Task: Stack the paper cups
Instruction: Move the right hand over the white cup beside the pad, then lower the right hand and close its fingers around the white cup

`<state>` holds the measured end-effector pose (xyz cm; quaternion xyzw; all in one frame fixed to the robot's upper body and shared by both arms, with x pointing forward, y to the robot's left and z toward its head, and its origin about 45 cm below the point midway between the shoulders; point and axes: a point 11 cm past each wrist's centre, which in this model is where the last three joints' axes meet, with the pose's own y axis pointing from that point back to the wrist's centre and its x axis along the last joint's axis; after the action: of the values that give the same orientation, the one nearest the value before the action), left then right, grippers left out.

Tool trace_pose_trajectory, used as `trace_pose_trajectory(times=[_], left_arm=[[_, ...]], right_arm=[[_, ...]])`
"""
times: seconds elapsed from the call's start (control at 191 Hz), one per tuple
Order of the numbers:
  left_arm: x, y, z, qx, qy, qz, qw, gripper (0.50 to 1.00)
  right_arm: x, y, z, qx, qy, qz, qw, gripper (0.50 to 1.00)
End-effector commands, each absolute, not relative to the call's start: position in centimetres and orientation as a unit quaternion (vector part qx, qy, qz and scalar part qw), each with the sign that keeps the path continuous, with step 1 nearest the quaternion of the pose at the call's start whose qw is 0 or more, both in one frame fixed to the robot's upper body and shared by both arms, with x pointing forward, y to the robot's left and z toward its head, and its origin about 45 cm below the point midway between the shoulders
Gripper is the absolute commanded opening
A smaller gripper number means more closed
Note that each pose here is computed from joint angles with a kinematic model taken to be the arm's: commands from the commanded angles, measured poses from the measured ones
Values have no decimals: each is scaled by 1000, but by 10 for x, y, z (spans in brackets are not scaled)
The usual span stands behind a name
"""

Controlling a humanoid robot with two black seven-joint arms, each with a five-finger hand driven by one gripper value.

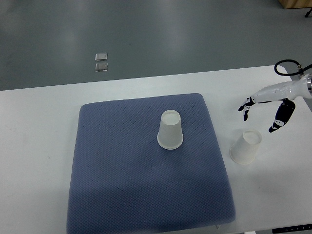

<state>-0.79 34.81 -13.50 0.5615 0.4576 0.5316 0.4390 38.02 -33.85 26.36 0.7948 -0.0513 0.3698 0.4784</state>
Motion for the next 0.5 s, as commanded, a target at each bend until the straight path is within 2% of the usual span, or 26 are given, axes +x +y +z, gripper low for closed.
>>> trace_pose_trajectory(times=[0.0, 0.497], left_arm=[[-9, 348, -135, 562, 458, 531, 439, 1000], [-8, 348, -135, 562, 458, 532, 439, 1000]], right_arm=[[379, -334, 264, 803, -61, 368, 465, 913], [359, -344, 228, 814, -62, 344, 465, 913]])
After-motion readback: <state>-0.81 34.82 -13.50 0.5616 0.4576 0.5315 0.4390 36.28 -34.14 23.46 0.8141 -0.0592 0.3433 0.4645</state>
